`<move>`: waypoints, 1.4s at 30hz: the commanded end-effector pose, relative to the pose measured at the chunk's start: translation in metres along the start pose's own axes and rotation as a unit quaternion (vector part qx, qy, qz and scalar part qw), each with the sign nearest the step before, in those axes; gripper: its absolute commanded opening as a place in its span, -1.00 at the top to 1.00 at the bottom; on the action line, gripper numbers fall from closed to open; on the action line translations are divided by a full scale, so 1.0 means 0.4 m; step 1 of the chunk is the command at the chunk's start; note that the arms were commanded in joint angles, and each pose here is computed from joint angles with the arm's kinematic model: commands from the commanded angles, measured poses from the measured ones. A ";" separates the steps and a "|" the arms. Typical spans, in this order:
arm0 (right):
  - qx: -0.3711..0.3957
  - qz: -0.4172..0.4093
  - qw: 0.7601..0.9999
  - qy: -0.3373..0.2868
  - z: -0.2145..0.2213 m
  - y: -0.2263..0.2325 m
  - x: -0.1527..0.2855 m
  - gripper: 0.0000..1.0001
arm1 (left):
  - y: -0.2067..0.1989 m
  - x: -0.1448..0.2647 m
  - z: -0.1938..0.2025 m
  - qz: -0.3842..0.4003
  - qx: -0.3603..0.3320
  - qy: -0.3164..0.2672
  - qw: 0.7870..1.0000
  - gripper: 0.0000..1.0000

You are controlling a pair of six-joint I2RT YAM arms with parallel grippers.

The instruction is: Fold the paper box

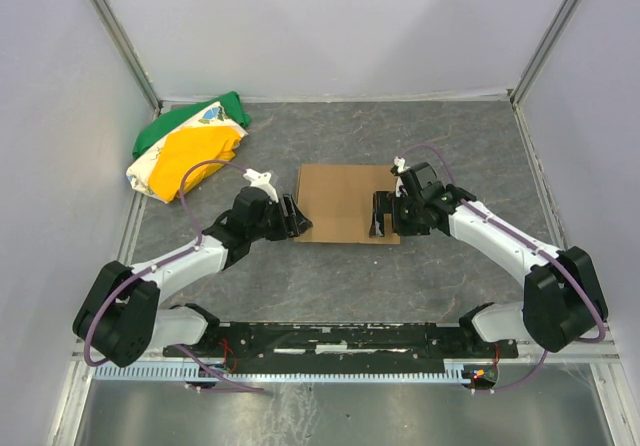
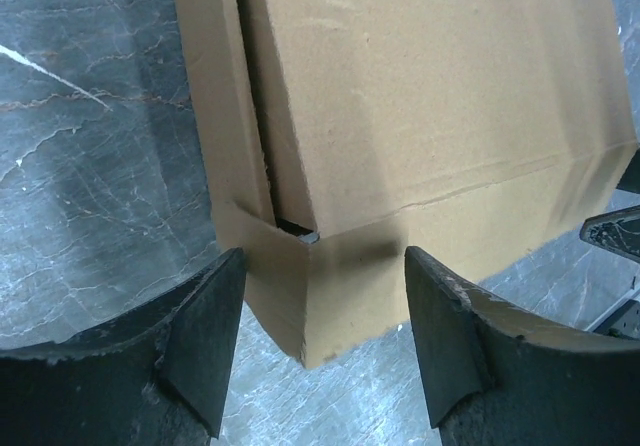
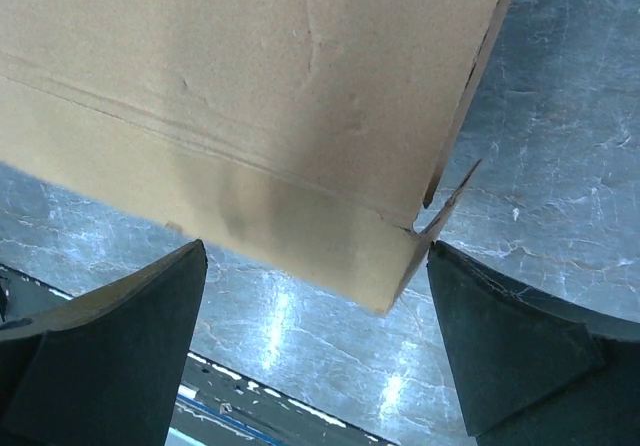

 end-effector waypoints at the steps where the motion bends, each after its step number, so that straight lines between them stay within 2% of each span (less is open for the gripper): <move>1: 0.010 0.010 1.000 -0.001 -0.020 0.001 0.030 -0.98 | -0.028 0.004 -0.013 0.009 -0.016 0.004 1.000 -0.41; 21: 0.010 -0.048 0.999 -0.012 -0.024 0.039 0.040 -0.98 | -0.077 0.006 0.000 0.029 0.002 0.060 0.998 -0.39; 42: 0.006 -0.046 0.999 -0.006 -0.028 0.045 0.073 -0.98 | -0.115 0.033 0.010 0.012 0.013 0.136 0.991 -0.38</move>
Point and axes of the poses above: each gripper's point midway between its finger pads, its own x axis back along the fingers, its own y axis along the line the jaws close on, z = x × y, the point moved 5 cm from there along x, back along the fingers, and after that the axes turned 15 degrees about x, right-handed, at the moved point
